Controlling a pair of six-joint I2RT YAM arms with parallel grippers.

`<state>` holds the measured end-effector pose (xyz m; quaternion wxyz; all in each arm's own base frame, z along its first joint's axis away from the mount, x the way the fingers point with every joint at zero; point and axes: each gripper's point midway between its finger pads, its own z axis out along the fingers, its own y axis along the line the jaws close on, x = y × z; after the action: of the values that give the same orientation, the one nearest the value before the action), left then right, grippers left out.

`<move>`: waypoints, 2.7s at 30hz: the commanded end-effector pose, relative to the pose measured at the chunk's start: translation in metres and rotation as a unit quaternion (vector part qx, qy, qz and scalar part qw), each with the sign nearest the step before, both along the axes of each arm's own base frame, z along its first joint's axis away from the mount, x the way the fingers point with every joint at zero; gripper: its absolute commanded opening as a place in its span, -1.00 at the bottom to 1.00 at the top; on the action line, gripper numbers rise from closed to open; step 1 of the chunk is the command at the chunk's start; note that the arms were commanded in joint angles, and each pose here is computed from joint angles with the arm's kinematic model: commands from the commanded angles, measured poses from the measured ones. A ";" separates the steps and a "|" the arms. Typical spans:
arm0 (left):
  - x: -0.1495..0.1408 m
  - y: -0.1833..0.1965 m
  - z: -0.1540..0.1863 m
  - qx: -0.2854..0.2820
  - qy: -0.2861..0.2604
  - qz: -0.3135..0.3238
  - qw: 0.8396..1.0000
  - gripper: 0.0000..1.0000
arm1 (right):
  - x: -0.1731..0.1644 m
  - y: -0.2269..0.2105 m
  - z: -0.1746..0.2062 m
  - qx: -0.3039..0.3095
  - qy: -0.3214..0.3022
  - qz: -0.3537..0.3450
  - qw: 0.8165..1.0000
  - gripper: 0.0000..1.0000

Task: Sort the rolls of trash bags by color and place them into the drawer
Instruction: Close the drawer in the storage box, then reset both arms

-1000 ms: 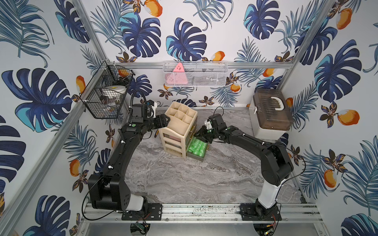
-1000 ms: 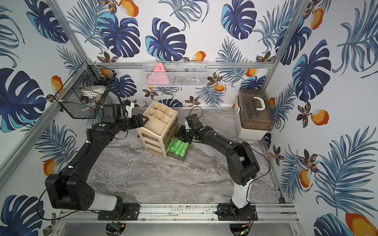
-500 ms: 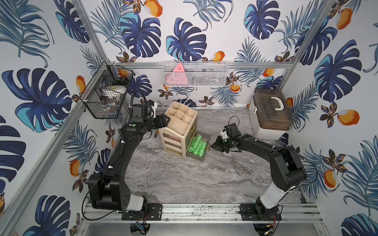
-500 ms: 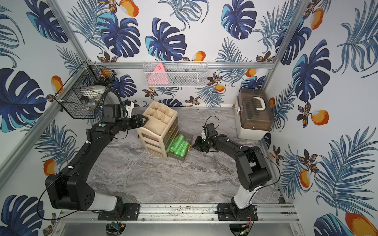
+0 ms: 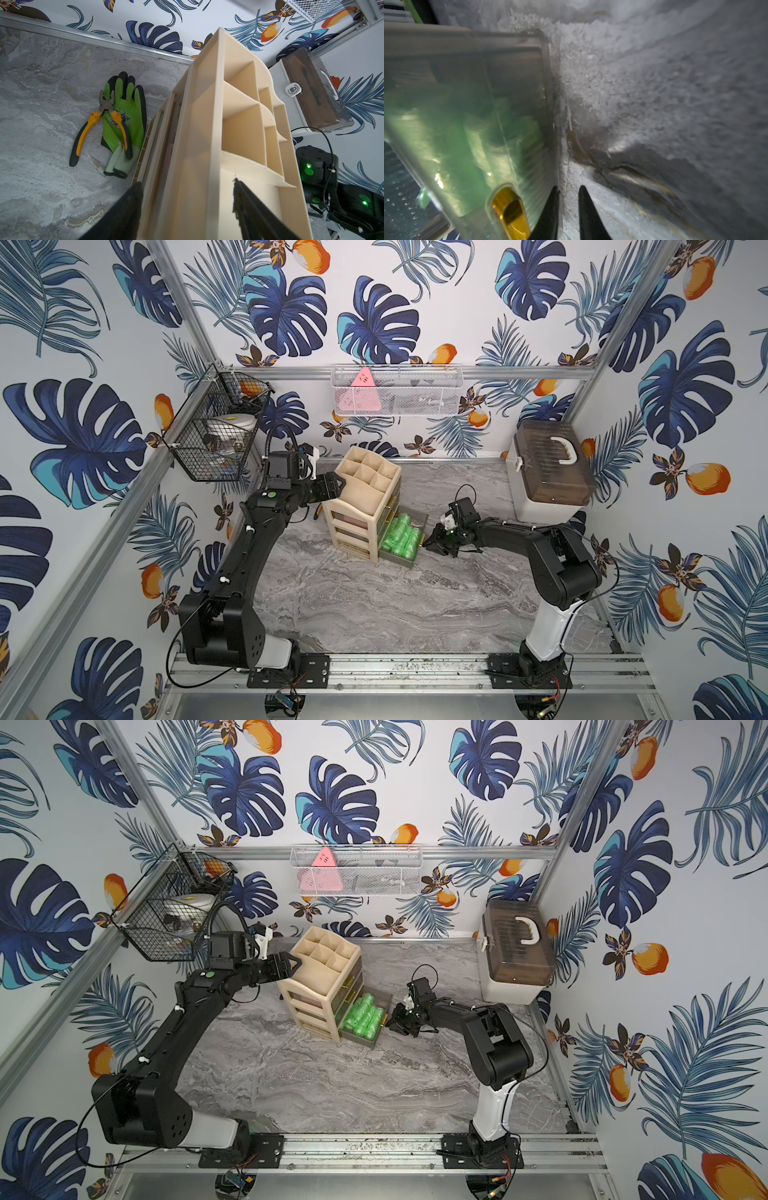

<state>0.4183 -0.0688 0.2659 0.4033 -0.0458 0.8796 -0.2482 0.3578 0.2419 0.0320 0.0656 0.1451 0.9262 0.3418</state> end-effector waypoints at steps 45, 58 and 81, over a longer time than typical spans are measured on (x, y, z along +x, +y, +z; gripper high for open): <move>-0.011 0.003 -0.024 0.020 0.044 -0.003 0.999 0.44 | 0.038 0.107 0.030 0.076 -0.023 0.044 0.996 -0.53; -0.020 0.043 0.024 0.040 -0.008 0.089 0.995 0.71 | 0.031 -0.004 0.084 -0.027 -0.115 0.017 0.993 0.13; -0.073 0.094 -0.013 0.088 -0.020 0.219 0.972 0.91 | 0.025 -0.139 0.208 -0.209 -0.372 -0.093 0.900 0.49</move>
<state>0.3551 0.0312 0.2786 0.5253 -0.2189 0.8177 -0.0865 0.3760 0.0985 0.2308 0.4429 0.1043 0.8762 0.1588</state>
